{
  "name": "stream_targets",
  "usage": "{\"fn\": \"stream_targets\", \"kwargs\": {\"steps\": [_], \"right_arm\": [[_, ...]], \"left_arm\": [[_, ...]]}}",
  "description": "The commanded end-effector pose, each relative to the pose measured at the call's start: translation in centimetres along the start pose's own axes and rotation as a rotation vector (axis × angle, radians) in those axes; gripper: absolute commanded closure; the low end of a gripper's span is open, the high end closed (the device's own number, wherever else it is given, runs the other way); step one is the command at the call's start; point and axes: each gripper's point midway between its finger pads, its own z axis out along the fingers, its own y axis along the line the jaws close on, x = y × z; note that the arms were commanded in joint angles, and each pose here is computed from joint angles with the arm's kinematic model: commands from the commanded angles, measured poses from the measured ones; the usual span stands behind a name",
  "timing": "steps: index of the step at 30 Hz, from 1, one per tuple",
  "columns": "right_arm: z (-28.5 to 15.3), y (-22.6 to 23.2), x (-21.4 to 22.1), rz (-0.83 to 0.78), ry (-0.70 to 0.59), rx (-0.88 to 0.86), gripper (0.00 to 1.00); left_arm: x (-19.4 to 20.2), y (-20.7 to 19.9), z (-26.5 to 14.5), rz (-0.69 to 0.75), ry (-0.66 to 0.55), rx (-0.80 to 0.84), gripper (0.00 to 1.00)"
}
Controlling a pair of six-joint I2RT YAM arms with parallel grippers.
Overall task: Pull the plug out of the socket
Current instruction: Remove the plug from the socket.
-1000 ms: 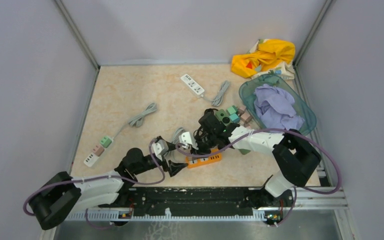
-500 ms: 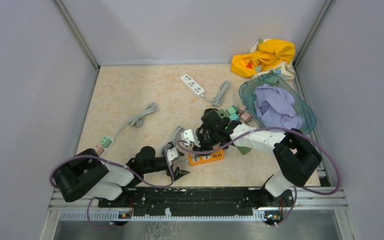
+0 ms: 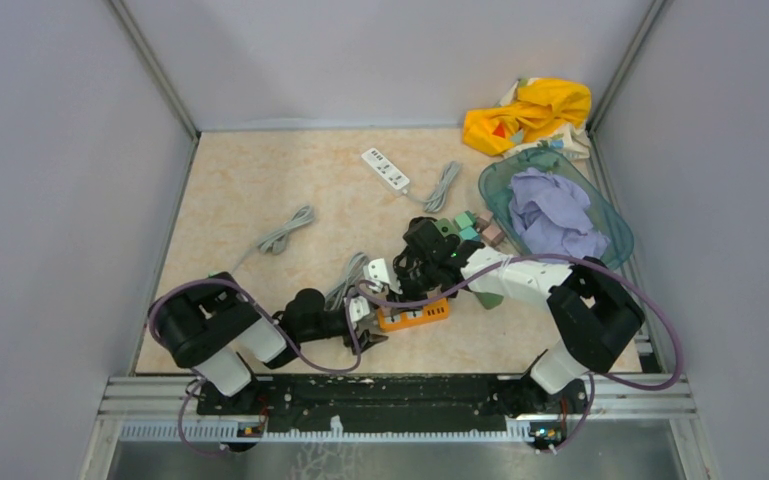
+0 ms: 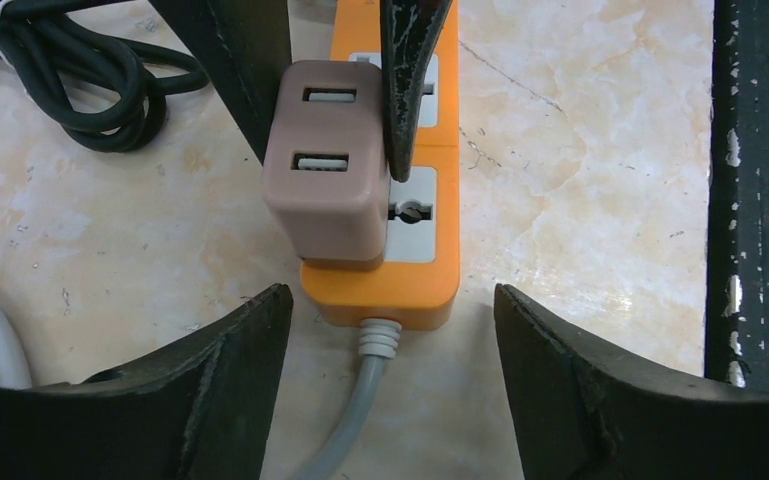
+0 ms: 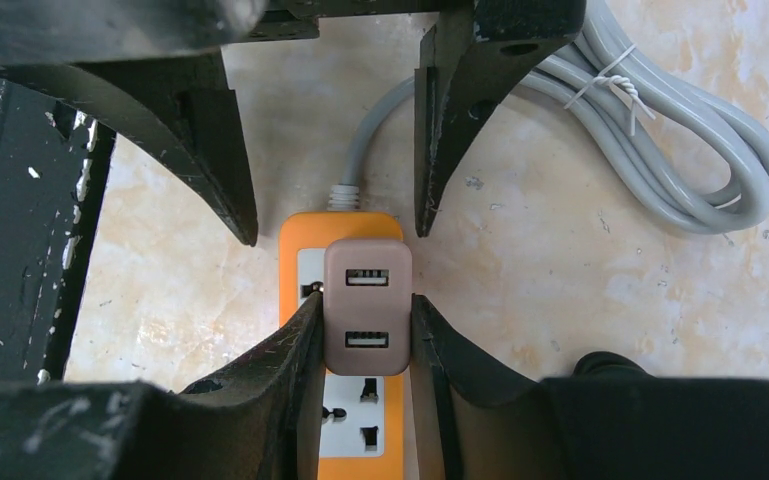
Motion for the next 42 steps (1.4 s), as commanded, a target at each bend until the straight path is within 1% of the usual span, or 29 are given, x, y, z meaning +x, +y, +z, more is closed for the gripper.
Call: {"fn": "stream_targets", "kwargs": {"steps": [1,2,6,8,11,14,16,18,20,24,27,30,34,37,38,39,42], "right_arm": [[-0.6,-1.1,-1.8,-0.040,-0.043,0.017,0.96],[-0.5,-1.1,-1.7,-0.039,-0.043,0.014,0.96],[-0.3,-0.8,-1.8,-0.035,-0.054,-0.005,0.96],[-0.2,-0.3,-1.9,-0.030,-0.071,-0.028,0.96],[0.3,0.6,-2.5,-0.021,-0.103,-0.069,0.96],[0.6,0.7,-3.2,0.001,-0.125,-0.072,0.96],[0.6,0.3,-3.8,0.029,-0.143,-0.056,0.96],[0.6,-0.1,-3.9,0.040,-0.151,-0.042,0.96],[0.3,-0.7,-3.6,0.053,-0.150,-0.022,0.97],[-1.1,-2.2,-1.7,0.046,-0.109,0.027,0.97],[-1.3,-1.1,0.0,-0.021,-0.060,-0.020,0.98],[-1.0,0.9,-0.1,-0.053,-0.092,-0.112,0.98],[0.1,2.2,-0.7,-0.086,-0.086,-0.157,0.98],[1.1,2.7,-1.6,-0.050,-0.087,-0.176,0.98],[1.3,2.6,-1.9,-0.036,-0.090,-0.178,0.98],[1.4,2.4,-2.0,-0.022,-0.088,-0.175,0.98],[1.6,1.6,-1.7,-0.012,-0.061,-0.141,0.99]], "left_arm": [[-2.1,0.4,0.9,0.034,-0.088,-0.005,0.24],[-2.1,0.4,1.0,0.029,-0.089,-0.004,0.28],[-1.7,0.4,1.0,0.015,-0.085,-0.008,0.38],[-1.5,0.4,1.1,0.007,-0.081,-0.011,0.49],[-1.5,0.3,1.2,0.000,-0.087,-0.007,0.59],[-1.6,0.3,1.3,-0.001,-0.095,-0.003,0.75],[-1.5,0.1,1.4,-0.005,-0.089,0.005,0.83],[-1.3,0.1,1.3,-0.010,-0.084,0.007,0.88],[-0.9,-0.1,1.1,-0.018,-0.074,0.007,0.92],[-0.5,-0.2,0.5,-0.026,-0.066,-0.002,0.93],[-0.4,-0.2,0.3,-0.026,-0.067,-0.009,0.93],[-0.6,0.0,0.4,-0.023,-0.072,-0.013,0.94],[-0.6,0.0,0.5,-0.026,-0.072,-0.013,0.96],[-0.8,-0.1,0.6,-0.032,-0.078,-0.010,0.94],[-0.8,-0.1,0.5,-0.039,-0.080,-0.009,0.92],[-0.9,-0.1,0.5,-0.041,-0.085,-0.010,0.87],[-1.2,-0.2,0.5,-0.056,-0.103,-0.011,0.59]]}}
